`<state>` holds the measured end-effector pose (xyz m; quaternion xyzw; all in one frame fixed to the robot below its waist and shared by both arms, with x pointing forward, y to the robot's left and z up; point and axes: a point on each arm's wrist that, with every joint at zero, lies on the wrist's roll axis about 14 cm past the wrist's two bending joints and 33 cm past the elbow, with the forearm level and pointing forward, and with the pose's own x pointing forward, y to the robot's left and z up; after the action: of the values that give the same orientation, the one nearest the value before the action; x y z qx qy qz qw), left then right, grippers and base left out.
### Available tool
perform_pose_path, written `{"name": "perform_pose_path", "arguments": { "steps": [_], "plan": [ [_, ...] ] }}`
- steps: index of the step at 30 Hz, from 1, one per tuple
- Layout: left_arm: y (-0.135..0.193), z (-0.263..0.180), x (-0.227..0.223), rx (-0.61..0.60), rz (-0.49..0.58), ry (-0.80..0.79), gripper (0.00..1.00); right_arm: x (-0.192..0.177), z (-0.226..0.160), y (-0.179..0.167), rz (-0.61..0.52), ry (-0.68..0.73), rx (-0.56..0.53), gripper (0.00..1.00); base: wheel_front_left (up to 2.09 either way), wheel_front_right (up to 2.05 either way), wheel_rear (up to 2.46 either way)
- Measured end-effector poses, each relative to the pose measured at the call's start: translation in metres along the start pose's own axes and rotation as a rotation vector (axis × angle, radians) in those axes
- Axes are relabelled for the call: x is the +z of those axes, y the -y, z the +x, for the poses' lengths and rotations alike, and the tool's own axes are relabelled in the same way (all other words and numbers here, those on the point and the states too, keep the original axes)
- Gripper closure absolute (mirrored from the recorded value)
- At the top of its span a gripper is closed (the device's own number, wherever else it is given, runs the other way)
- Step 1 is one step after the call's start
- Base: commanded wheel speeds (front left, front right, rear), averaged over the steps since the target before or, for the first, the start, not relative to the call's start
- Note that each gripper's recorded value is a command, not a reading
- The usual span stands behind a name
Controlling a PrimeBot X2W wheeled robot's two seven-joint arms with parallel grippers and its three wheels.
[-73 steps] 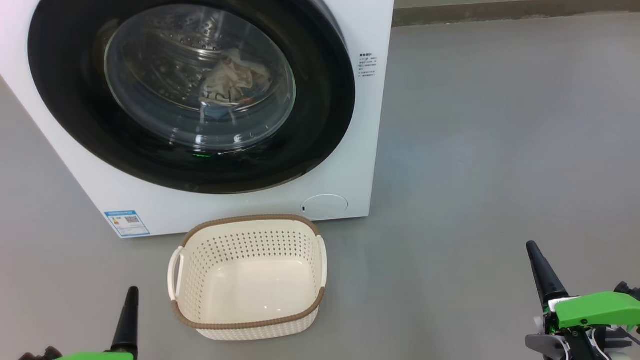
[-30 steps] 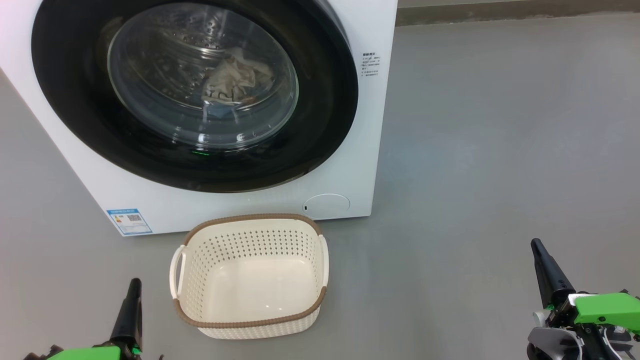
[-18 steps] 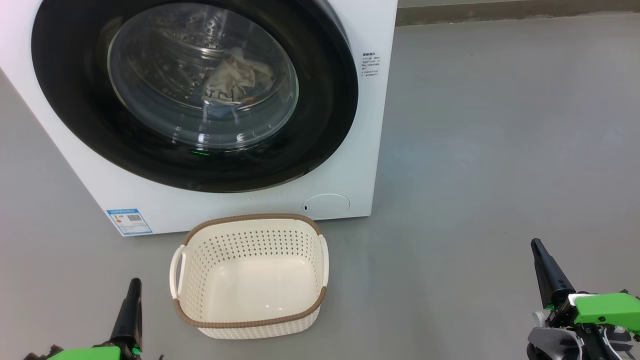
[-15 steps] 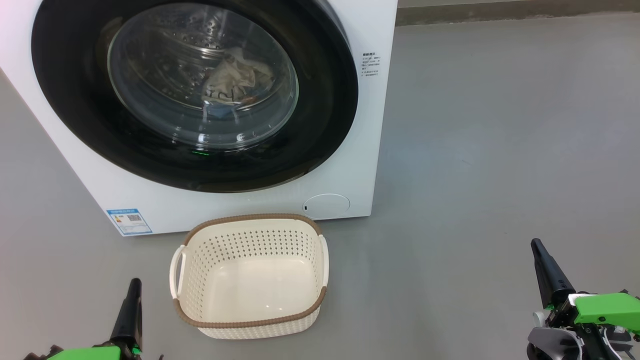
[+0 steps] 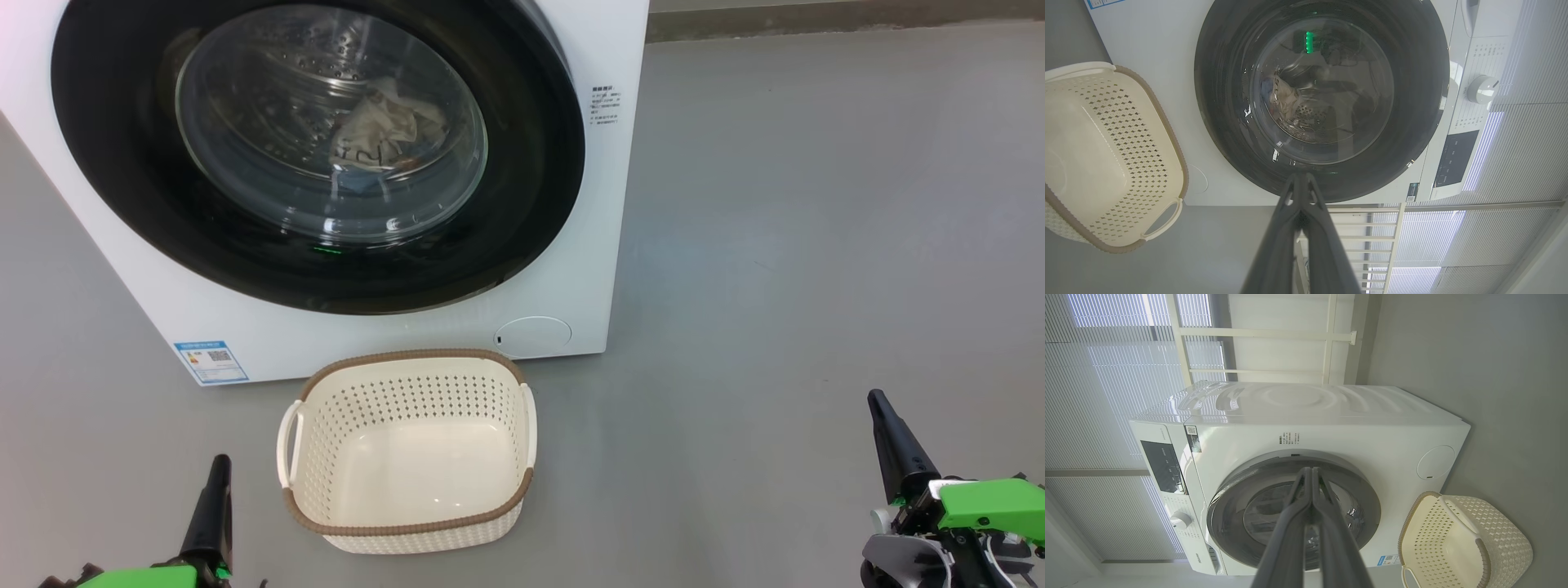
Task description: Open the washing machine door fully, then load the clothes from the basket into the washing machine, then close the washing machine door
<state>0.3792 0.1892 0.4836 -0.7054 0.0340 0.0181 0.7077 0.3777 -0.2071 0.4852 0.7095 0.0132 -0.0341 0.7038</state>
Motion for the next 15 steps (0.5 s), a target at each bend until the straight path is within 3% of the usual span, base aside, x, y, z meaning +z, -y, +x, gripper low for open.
{"name": "perform_pose_path", "arguments": {
  "steps": [15],
  "plan": [
    [0.0,0.0,0.0,0.0,0.0,0.0,1.0,0.0002,0.0,0.0001,0.001,0.001,0.0,1.0,0.0,0.0,0.0]
  ]
}}
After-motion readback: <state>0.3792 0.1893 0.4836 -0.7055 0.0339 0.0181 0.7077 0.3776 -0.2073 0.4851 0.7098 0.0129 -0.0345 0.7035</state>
